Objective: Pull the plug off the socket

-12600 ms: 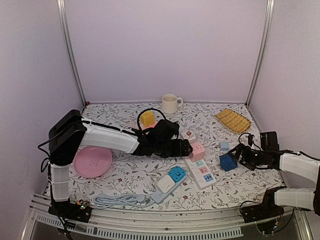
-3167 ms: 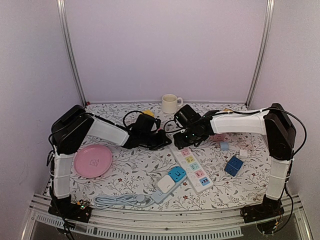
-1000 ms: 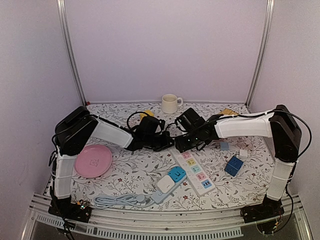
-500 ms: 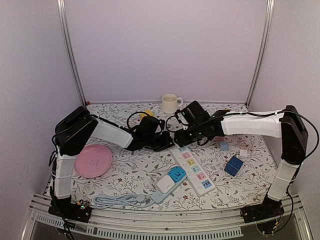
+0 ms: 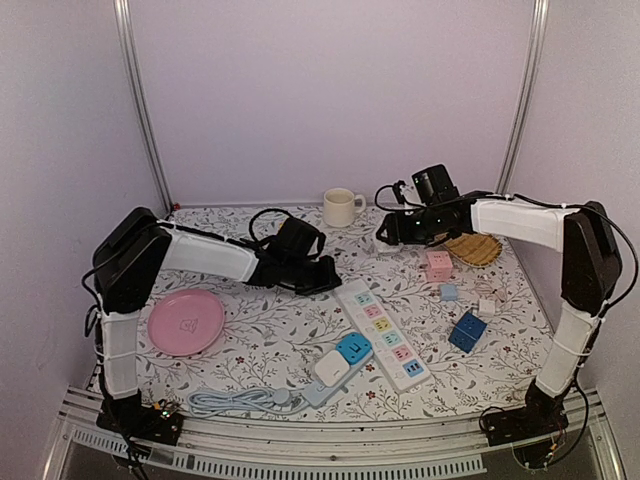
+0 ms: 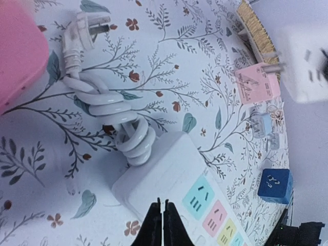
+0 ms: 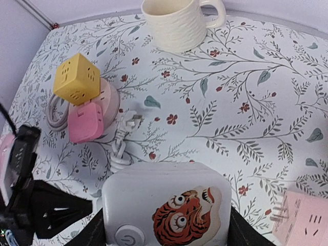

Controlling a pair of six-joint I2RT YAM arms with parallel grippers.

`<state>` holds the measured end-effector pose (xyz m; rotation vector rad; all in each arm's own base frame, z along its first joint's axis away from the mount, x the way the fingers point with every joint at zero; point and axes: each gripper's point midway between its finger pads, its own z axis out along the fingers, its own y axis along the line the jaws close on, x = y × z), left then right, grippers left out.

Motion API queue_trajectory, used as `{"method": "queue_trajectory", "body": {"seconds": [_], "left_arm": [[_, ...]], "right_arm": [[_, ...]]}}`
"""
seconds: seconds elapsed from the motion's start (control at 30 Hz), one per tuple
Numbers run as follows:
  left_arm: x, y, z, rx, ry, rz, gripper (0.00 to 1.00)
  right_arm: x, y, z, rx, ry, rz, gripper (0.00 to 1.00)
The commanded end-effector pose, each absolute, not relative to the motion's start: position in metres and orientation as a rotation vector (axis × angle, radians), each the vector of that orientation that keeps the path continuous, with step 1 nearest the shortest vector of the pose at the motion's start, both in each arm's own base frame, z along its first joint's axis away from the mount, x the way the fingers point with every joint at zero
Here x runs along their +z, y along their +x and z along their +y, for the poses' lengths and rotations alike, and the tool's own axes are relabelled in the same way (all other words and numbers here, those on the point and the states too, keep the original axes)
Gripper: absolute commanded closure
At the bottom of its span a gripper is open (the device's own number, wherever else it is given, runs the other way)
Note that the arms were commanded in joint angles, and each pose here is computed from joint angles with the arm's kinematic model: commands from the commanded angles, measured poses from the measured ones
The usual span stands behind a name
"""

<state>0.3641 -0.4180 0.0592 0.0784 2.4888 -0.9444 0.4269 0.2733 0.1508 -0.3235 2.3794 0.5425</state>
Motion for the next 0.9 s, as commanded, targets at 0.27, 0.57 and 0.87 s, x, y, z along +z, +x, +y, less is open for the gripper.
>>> {"method": "queue_trajectory", "body": {"seconds": [0.27, 0.57, 0.87], "left_arm": [[0.162, 0.324, -0.347, -0.891, 0.097, 2.320, 0.89], [0.174, 0.300, -0.314, -0.868, 0.077, 2.294, 0.86], [0.173, 0.293, -0.311, -0.867, 0.097, 2.300, 0.83]], "right_arm": [[0.122, 0.497, 0.316, 0.884, -0.311, 2.383, 0.88], [0.076, 0.516, 0.328, 0.969, -0.224, 2.454, 0.77], [0.065, 0.525, 0.290, 0.890, -0.102, 2.488, 0.33]]}}
